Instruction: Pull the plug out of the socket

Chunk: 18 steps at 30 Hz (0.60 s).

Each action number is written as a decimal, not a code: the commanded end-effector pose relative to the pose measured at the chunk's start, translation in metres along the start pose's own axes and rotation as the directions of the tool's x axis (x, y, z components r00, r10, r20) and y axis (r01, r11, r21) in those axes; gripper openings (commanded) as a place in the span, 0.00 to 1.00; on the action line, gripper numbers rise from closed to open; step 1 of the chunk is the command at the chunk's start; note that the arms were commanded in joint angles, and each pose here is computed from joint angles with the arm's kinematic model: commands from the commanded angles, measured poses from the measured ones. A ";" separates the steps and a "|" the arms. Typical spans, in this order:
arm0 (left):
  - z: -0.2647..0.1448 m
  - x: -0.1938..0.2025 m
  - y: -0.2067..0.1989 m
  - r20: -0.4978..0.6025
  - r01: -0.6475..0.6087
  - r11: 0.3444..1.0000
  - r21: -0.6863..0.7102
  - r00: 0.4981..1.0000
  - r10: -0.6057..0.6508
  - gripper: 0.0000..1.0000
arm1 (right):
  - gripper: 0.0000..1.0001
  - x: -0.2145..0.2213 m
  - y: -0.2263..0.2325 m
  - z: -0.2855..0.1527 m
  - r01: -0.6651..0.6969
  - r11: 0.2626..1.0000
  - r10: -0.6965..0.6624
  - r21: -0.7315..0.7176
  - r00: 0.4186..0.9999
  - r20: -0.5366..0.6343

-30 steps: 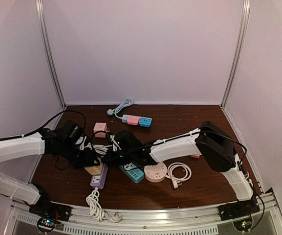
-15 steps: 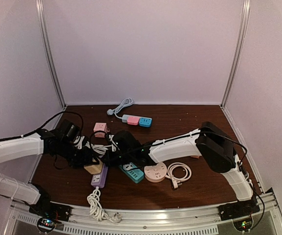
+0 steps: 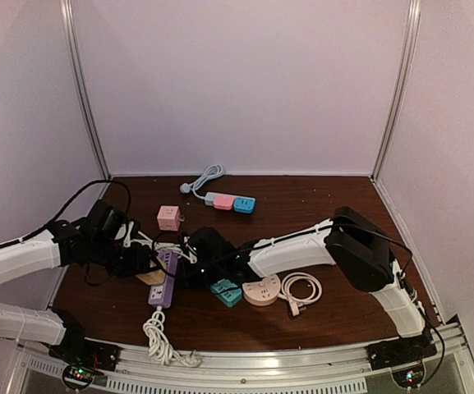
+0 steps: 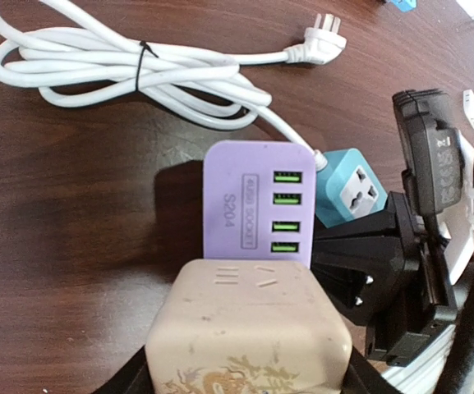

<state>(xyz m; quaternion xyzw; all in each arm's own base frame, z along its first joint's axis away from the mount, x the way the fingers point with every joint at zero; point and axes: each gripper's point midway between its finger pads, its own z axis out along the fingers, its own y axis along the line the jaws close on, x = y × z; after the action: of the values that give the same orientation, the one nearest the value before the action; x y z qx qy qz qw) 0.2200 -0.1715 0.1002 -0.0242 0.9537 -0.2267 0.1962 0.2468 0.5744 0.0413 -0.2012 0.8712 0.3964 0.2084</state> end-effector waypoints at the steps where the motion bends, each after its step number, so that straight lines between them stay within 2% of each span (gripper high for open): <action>1: -0.002 -0.018 -0.024 0.064 0.004 0.995 0.100 0.998 -0.010 0.17 | 0.00 0.051 -0.052 0.010 -0.012 0.988 0.033 0.151 0.990 -0.134; 5: -0.003 -0.019 -0.023 0.062 0.017 0.996 0.091 0.998 -0.023 0.17 | 0.00 0.042 -0.046 0.003 -0.010 0.990 0.027 0.143 0.993 -0.115; 10: -0.012 -0.024 -0.021 0.095 0.033 0.994 0.102 0.995 -0.043 0.17 | 0.02 0.012 -0.037 -0.026 -0.042 0.993 0.046 0.106 0.998 -0.037; 12: -0.015 -0.027 -0.024 0.109 0.051 0.991 0.127 0.992 -0.065 0.16 | 0.07 -0.002 -0.030 -0.040 -0.048 0.996 0.048 0.076 0.999 -0.004; 18: -0.023 -0.037 -0.031 0.160 0.137 0.971 0.195 0.972 -0.170 0.16 | 0.33 -0.022 0.001 -0.069 -0.035 0.999 0.035 -0.011 0.998 0.057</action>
<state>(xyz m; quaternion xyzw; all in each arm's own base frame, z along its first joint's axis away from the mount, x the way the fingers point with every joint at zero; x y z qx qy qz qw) 0.2248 -0.1747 0.1168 -0.0641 0.9372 -0.2658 0.2164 0.2475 0.5253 0.0500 -0.1819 0.8874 0.3736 0.1996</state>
